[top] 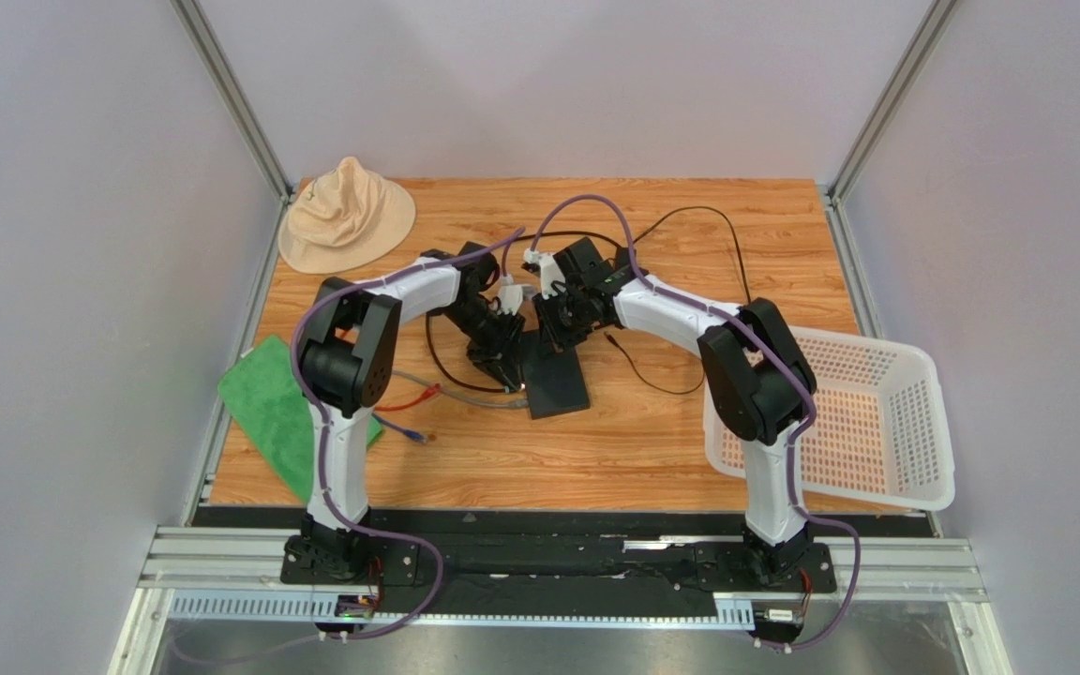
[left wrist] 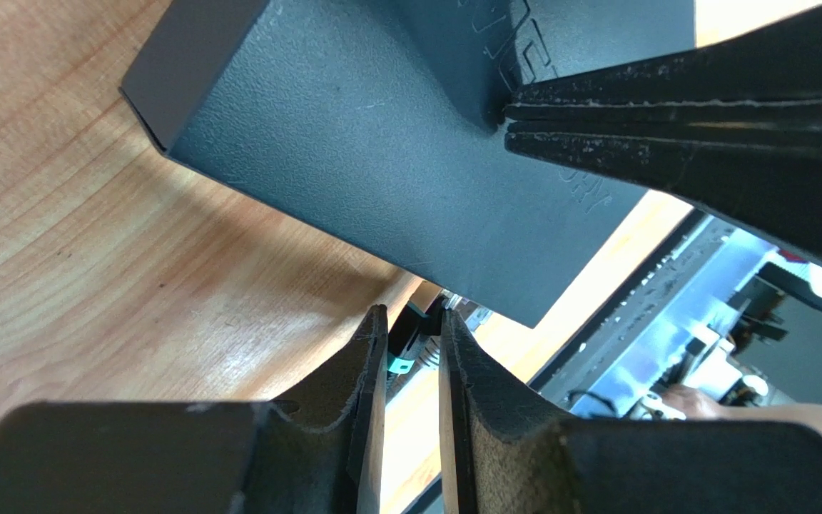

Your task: Pull the plug from the switch port

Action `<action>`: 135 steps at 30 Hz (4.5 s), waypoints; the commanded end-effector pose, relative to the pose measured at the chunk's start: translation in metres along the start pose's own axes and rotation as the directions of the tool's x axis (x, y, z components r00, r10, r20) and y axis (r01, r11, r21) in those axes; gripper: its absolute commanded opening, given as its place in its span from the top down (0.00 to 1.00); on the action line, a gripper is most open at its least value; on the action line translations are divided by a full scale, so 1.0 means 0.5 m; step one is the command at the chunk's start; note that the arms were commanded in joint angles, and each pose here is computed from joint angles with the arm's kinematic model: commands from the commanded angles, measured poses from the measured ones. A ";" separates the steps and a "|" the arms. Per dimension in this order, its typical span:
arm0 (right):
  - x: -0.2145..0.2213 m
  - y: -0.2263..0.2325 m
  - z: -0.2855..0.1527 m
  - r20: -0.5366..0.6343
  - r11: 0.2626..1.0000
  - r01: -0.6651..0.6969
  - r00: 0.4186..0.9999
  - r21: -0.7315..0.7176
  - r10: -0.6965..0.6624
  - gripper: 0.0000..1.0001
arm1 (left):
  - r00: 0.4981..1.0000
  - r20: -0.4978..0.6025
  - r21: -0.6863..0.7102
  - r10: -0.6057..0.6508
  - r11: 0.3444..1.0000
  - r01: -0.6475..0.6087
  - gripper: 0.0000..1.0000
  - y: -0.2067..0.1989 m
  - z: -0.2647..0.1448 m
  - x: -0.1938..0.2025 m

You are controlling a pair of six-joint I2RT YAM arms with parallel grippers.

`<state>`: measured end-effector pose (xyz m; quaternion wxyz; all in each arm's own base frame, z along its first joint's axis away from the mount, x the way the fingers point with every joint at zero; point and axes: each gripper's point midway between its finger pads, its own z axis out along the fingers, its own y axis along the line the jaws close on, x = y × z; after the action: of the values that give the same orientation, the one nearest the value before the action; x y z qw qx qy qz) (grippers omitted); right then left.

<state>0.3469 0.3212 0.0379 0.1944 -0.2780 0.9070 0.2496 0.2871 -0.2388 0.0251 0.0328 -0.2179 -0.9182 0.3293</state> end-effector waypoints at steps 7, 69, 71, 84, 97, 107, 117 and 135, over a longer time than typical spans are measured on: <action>0.310 -0.117 0.021 -0.460 0.974 -0.039 0.877 0.223 0.140 1.00 | 0.988 -0.143 -0.227 -0.060 0.974 0.026 1.00 0.085 -0.013 0.092; -0.050 0.113 -0.090 0.260 0.855 0.503 0.848 -0.123 -0.461 0.84 | 0.961 -0.276 -0.356 -0.032 0.932 -0.072 1.00 0.114 -0.066 0.015; -0.051 0.124 -0.080 0.278 0.837 0.534 0.827 -0.118 -0.488 0.84 | 0.961 -0.275 -0.334 -0.032 0.940 -0.064 1.00 0.107 -0.065 0.017; 0.019 0.088 0.023 0.105 0.904 0.421 0.904 -0.067 -0.414 0.94 | 0.962 -0.273 -0.304 -0.031 0.951 -0.055 1.00 0.098 -0.070 0.020; 0.161 -0.003 0.040 -0.161 0.960 0.280 0.947 -0.005 -0.277 0.97 | 0.989 -0.139 -0.259 -0.046 0.966 0.009 1.00 0.151 -0.191 0.024; 0.093 -0.011 -0.005 -0.073 0.970 0.231 0.971 0.074 -0.226 0.86 | 0.981 0.066 -0.091 0.183 0.980 -0.177 0.67 0.041 -0.248 -0.068; -0.036 0.051 -0.102 0.049 0.970 0.245 0.968 0.001 -0.245 0.38 | 0.991 0.111 -0.006 0.070 0.998 -0.070 0.48 0.010 -0.246 -0.031; -0.152 0.228 0.020 0.013 0.941 0.177 0.983 -0.288 -0.181 0.68 | 0.811 0.549 -0.046 -0.201 0.962 0.270 0.47 0.094 -0.516 0.021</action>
<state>0.3685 0.4091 0.0953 0.2018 -0.3784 0.8519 0.3005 0.3499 -0.0779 0.1705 -0.1520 -0.0637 -0.9379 0.3052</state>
